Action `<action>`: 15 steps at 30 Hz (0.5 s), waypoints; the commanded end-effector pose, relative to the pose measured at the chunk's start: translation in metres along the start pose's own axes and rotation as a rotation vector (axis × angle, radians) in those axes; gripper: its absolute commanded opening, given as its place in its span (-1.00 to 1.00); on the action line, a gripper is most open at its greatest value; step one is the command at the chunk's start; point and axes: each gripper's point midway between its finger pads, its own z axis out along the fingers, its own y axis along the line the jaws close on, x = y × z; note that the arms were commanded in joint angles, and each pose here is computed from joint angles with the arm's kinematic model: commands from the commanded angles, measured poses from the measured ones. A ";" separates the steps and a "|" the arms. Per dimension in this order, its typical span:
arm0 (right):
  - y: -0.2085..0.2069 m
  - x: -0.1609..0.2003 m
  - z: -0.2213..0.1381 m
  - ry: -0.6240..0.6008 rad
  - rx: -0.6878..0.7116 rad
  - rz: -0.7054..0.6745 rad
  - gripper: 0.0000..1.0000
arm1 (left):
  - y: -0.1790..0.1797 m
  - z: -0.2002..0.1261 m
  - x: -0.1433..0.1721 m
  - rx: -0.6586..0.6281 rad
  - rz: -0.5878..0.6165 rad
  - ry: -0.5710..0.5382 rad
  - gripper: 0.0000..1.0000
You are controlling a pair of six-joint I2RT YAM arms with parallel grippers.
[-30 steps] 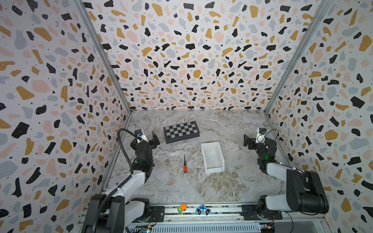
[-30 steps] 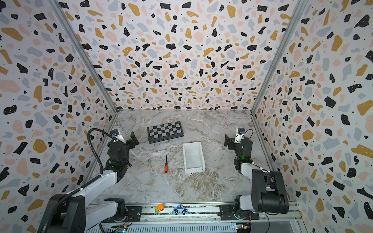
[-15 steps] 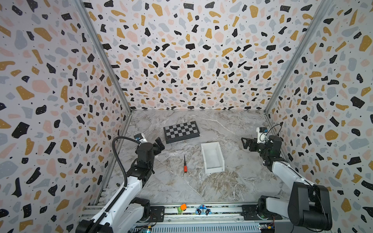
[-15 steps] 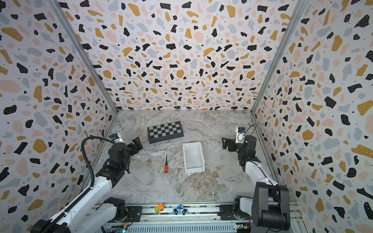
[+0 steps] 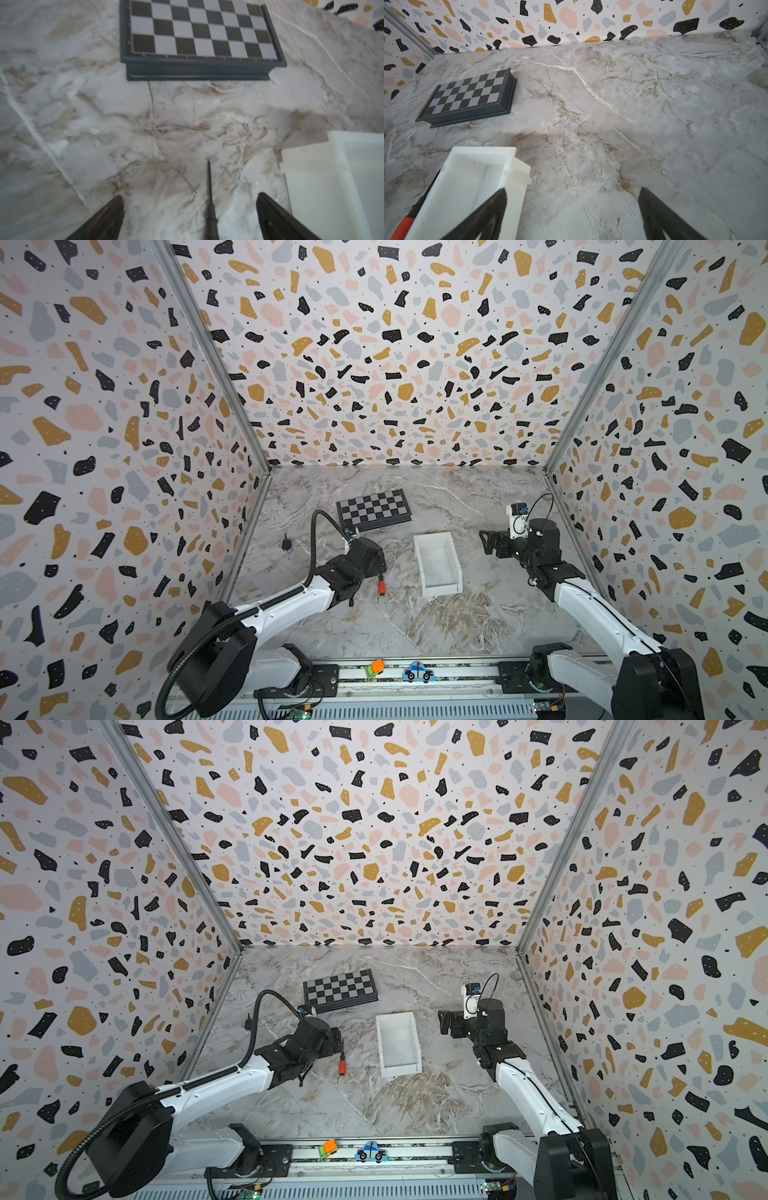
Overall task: Put the screwdriver in the bin
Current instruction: Pick up the screwdriver from the center of the table.
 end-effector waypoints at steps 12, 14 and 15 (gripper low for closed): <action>0.003 0.010 -0.007 0.082 -0.003 0.007 0.98 | -0.034 -0.006 0.066 0.101 0.114 0.335 0.85; 0.004 0.012 -0.005 0.091 -0.011 0.011 0.98 | -0.023 -0.002 0.071 0.024 0.143 0.375 0.83; 0.005 0.012 -0.005 0.091 -0.016 0.012 0.98 | -0.020 -0.001 0.072 -0.007 0.158 0.392 0.81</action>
